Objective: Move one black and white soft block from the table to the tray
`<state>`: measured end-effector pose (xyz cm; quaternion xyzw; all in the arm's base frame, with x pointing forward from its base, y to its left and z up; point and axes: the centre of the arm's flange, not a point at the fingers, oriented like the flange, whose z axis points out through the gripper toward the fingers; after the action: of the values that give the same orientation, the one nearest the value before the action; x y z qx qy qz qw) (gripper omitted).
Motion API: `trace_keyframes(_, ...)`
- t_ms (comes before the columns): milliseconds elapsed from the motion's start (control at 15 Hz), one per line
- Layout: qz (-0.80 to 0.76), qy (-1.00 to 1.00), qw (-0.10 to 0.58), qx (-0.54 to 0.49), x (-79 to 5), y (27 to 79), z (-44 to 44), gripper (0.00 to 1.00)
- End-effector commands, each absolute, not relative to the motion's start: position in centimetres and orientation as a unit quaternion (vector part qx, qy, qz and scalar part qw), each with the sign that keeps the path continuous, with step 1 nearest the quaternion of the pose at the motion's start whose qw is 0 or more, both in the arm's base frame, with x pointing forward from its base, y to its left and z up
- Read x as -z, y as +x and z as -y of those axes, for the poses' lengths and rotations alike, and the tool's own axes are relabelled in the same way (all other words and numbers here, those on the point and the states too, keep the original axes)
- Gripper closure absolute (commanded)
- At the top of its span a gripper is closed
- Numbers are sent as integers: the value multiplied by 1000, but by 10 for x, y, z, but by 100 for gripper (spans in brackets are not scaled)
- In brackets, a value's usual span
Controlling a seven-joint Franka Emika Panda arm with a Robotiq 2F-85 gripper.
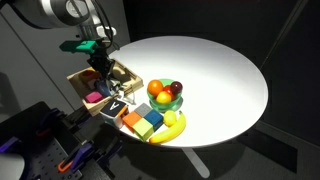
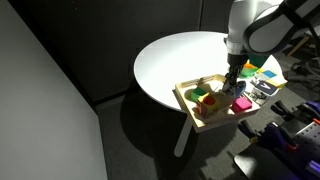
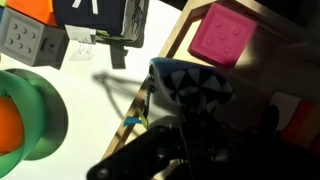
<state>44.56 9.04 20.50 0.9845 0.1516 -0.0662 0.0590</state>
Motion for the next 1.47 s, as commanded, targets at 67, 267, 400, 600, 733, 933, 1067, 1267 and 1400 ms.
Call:
trace_keyframes(67, -152, 984, 59, 66, -205, 446, -90, 88)
trace_keyframes(267, -153, 984, 58, 65, -206, 446, -91, 95)
trace_keyframes(400, -155, 984, 60, 61, -209, 449, -96, 95)
trace_keyframes(600, -158, 984, 65, 57, -213, 454, -103, 95)
trace_keyframes(733, -162, 983, 66, 53, -216, 458, -108, 95)
trace_keyframes(933, -162, 983, 70, 46, -221, 467, -113, 95)
trace_keyframes(1067, -161, 983, 72, 42, -223, 474, -115, 95)
trace_keyframes(1267, -162, 983, 73, 37, -223, 487, -115, 95)
trace_keyframes(1400, -166, 983, 74, 34, -222, 496, -116, 95)
